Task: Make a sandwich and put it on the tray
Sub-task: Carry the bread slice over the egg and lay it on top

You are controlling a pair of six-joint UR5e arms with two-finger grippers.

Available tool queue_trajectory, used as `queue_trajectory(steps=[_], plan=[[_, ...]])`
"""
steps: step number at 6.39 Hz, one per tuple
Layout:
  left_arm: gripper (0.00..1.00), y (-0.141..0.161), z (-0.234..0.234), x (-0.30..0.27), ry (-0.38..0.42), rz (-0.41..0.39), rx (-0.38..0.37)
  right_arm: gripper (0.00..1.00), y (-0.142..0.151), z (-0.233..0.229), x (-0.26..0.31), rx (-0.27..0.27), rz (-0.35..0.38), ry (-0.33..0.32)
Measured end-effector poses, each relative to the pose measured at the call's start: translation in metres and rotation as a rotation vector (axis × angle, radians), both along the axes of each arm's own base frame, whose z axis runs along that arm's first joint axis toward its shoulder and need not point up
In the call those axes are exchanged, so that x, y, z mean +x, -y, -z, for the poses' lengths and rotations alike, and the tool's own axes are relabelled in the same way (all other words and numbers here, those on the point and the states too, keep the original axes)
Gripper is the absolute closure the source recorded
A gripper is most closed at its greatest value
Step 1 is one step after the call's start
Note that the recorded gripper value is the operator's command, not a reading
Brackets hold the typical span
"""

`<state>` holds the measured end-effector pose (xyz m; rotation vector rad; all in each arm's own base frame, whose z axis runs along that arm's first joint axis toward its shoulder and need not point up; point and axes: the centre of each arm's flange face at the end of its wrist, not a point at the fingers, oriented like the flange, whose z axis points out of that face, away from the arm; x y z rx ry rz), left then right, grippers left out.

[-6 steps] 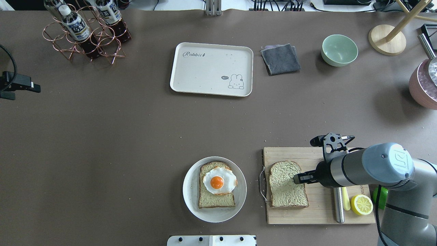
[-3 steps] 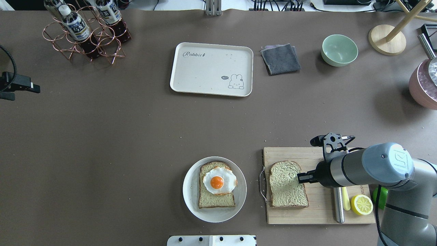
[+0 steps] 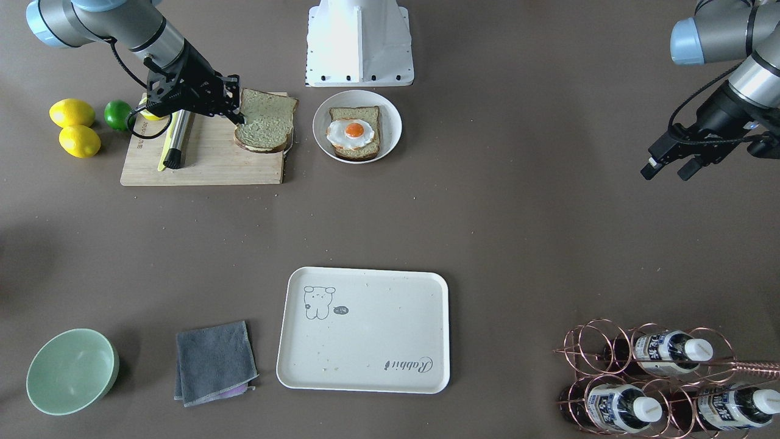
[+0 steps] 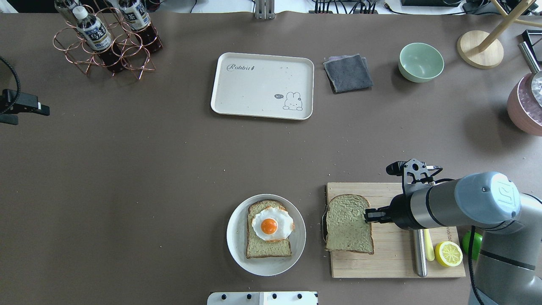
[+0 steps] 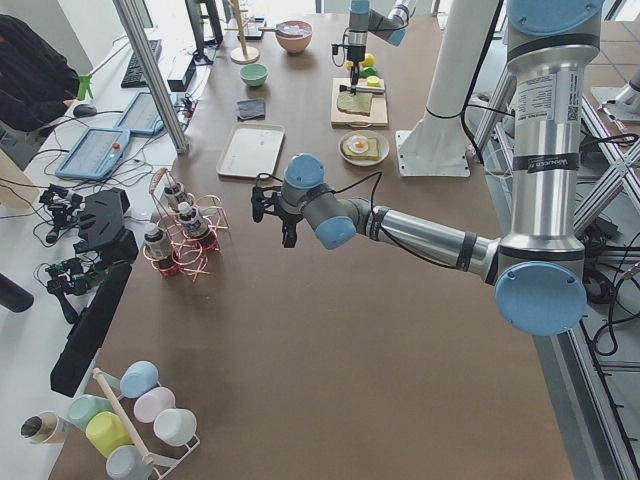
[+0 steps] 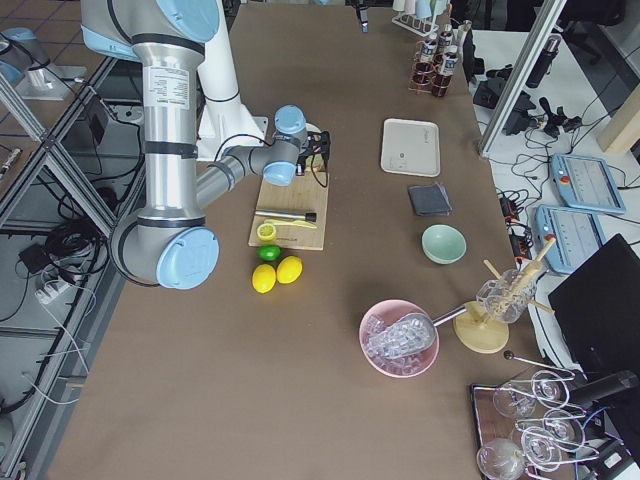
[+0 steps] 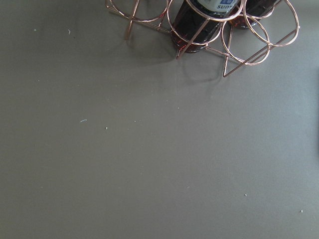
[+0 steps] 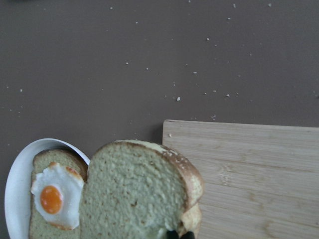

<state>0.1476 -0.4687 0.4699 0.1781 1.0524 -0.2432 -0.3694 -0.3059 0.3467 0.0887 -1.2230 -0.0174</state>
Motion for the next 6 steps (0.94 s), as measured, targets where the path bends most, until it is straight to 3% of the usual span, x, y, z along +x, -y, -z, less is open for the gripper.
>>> queue_trajectory(steps=[2, 6], plan=[[0.02, 0.000, -0.004, 0.000, 0.004, 0.000, -0.006, 1.00, 0.018, 0.044, -0.051, -0.021, -0.007, 0.112], [0.02, 0.003, -0.010, -0.001, 0.025, 0.021, -0.005, 1.00, -0.019, 0.068, -0.129, -0.002, 0.001, 0.126]])
